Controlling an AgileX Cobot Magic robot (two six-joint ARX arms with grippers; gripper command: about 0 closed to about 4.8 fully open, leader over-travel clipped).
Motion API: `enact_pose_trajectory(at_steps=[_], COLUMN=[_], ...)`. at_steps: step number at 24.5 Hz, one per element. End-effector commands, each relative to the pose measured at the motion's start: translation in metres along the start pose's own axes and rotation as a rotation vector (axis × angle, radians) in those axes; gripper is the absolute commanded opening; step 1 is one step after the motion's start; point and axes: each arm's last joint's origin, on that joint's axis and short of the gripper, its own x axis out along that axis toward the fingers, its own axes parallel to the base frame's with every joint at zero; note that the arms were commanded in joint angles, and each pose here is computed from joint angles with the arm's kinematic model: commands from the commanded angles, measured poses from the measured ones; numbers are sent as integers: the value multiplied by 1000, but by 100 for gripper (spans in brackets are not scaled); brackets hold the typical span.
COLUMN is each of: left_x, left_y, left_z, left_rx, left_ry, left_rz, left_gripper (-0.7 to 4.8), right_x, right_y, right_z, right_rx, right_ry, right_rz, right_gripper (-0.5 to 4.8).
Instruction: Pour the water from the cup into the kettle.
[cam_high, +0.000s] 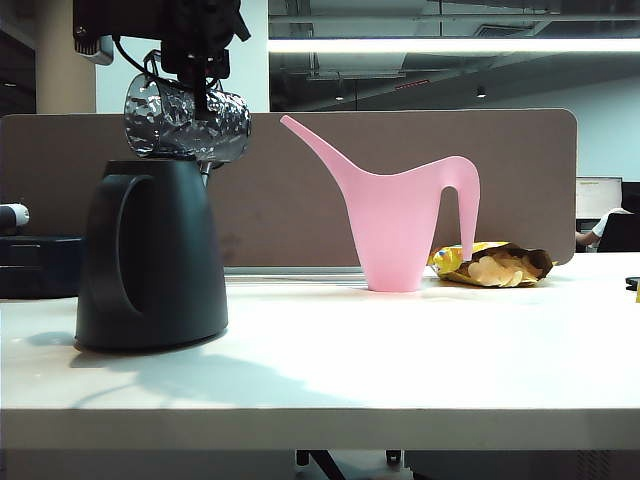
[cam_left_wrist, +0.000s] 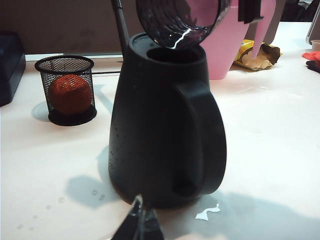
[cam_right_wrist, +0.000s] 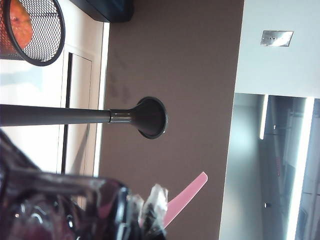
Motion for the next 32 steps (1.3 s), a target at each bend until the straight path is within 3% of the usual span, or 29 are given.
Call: enact_pose_trajectory(at_steps=[1,32], left_x=[0,0], left_y=[0,0], left_z=[1,0], left_rx=[4,-1], left_ry=[-10,2], left_rz=[-6,-6], left_gripper=[-5,-5], right_x=[1,1], right_y=[3,3], right_z=[1,1], right_rx=[-38,-71], right_ry=[7,6], right_rz=[18,17], right_gripper=[-5,-5])
